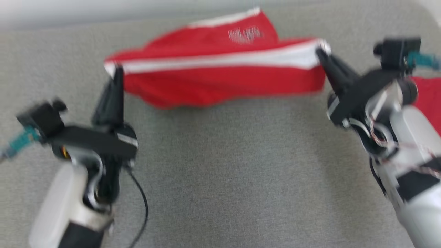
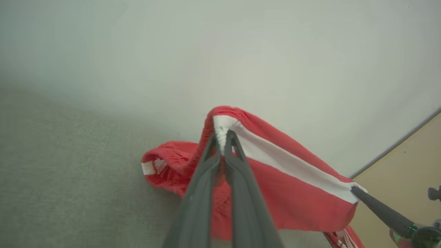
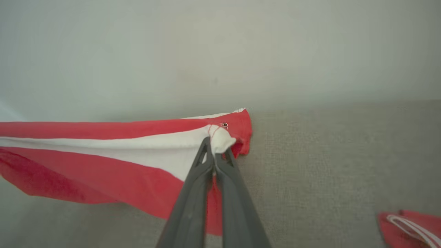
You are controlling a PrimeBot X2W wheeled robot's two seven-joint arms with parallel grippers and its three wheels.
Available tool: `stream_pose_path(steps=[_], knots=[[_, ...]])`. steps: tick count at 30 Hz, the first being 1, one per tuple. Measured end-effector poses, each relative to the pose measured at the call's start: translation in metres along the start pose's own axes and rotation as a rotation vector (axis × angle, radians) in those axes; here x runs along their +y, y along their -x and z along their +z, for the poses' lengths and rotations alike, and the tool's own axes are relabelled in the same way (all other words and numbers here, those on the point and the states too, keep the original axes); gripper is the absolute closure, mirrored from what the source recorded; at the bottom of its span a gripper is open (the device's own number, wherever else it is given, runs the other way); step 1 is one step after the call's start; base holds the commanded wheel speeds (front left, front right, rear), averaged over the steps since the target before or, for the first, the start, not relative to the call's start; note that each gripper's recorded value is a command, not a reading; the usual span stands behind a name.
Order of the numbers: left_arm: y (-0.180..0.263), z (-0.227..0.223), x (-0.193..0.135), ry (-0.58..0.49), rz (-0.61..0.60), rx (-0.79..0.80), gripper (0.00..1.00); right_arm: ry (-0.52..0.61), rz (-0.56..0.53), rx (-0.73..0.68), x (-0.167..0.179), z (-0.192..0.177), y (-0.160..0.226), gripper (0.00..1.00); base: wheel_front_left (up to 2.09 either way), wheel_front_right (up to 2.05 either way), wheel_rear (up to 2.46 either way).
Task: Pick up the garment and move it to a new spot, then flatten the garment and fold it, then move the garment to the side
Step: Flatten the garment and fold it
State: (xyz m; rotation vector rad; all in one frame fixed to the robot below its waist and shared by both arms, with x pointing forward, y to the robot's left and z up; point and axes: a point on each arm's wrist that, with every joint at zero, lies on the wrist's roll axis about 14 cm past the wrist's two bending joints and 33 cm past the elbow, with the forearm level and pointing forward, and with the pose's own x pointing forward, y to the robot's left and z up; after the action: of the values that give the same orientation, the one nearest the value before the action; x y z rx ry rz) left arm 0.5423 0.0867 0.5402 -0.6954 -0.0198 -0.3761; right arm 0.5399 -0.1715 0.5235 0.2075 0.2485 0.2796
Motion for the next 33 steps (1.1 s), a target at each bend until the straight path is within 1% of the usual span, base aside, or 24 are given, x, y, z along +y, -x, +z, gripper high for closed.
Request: stream_pose_path(steps=[3,5,8,11,13,18,21,24,26,28,30,33], knots=[[0.028,-0.008,-0.009,-0.005,0.000,0.028,1.00,-0.023,-0.003,0.033,-0.001,-0.012,0.033,1.00,0.00,0.00,0.00],[0.048,-0.017,-0.014,0.005,0.010,0.055,1.00,-0.075,-0.002,0.044,0.001,-0.020,0.055,1.00,0.00,0.00,0.00],[0.078,-0.029,-0.019,-0.006,0.029,0.094,1.00,-0.118,-0.007,0.089,0.004,-0.038,0.088,1.00,0.00,0.00,0.00],[0.104,-0.040,-0.024,-0.018,0.043,0.132,1.00,-0.157,-0.011,0.151,0.011,-0.060,0.120,1.00,0.00,0.00,0.00],[0.121,-0.048,-0.025,-0.026,0.056,0.170,1.00,-0.163,-0.031,0.205,0.012,-0.077,0.140,1.00,0.00,0.00,0.00],[0.159,-0.064,-0.024,-0.021,0.107,0.242,1.00,-0.197,-0.069,0.306,0.022,-0.104,0.180,1.00,0.00,0.00,0.00],[0.178,-0.071,-0.023,-0.003,0.134,0.280,1.00,-0.208,-0.078,0.345,0.030,-0.109,0.196,1.00,0.00,0.00,0.00],[0.190,-0.070,-0.022,0.018,0.162,0.284,1.00,-0.203,-0.088,0.343,0.034,-0.102,0.204,1.00,0.00,0.00,0.00],[0.197,-0.064,-0.024,0.027,0.172,0.272,1.00,-0.177,-0.107,0.283,0.034,-0.081,0.207,1.00,0.00,0.00,0.00],[0.200,-0.060,-0.025,0.032,0.177,0.259,1.00,-0.163,-0.116,0.253,0.034,-0.070,0.208,1.00,0.00,0.00,0.00],[0.201,-0.058,-0.027,0.039,0.175,0.252,1.00,-0.156,-0.117,0.249,0.035,-0.067,0.206,1.00,0.00,0.00,0.00],[0.200,-0.062,-0.030,0.044,0.167,0.261,1.00,-0.148,-0.119,0.277,0.035,-0.073,0.201,1.00,0.00,0.00,0.00]])
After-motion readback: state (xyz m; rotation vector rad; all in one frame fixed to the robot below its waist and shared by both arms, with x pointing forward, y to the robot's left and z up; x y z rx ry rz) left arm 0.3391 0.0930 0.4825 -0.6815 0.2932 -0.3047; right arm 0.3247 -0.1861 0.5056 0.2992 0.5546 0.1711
